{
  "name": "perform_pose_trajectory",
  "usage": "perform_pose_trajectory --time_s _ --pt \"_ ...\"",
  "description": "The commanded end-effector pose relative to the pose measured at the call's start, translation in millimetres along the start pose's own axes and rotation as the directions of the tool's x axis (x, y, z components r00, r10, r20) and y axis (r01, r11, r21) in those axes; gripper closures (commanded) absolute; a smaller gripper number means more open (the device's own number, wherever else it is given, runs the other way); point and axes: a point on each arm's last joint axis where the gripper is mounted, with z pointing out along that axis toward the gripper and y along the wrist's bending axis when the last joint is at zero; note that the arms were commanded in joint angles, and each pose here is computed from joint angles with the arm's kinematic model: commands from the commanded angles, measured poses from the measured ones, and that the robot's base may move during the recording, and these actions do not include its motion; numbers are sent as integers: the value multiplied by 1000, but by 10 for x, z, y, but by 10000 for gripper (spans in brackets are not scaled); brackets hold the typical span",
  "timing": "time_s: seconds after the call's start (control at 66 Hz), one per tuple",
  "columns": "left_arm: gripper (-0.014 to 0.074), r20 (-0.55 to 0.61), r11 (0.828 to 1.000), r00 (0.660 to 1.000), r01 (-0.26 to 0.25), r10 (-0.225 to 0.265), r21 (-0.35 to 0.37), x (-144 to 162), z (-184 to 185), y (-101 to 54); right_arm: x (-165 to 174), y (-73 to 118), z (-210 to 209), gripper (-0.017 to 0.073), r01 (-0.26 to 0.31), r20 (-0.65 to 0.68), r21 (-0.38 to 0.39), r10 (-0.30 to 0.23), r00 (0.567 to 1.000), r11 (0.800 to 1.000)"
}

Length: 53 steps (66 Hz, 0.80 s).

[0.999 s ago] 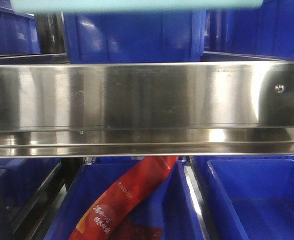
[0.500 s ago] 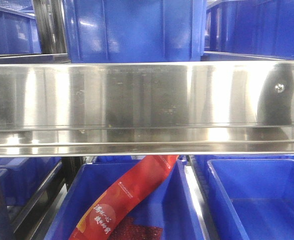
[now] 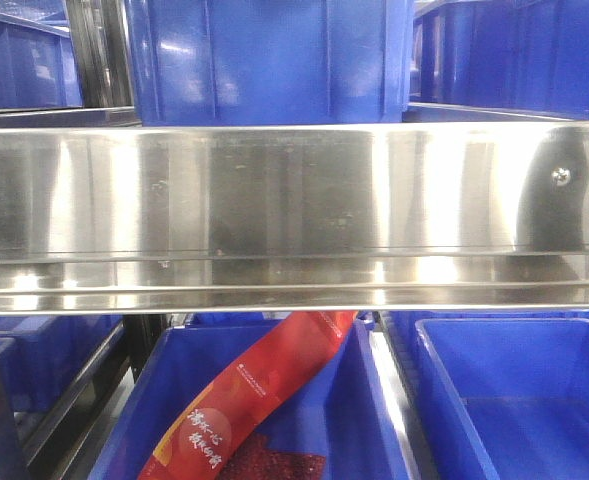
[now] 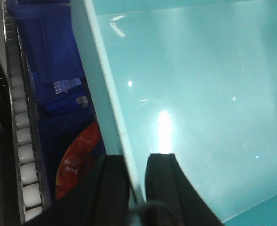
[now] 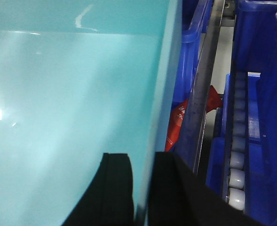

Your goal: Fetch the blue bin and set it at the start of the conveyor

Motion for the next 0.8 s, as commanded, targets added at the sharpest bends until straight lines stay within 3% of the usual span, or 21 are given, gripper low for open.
perform_pose_trajectory --time_s 0.0,0.787 --pt "704 44 995 997 -60 64 -78 -34 -76 80 -45 -40 -81 711 49 52 47 -51 997 998" --pt "704 44 995 997 -60 64 -78 -34 -76 80 -47 -40 -81 711 49 54 47 -51 997 998"
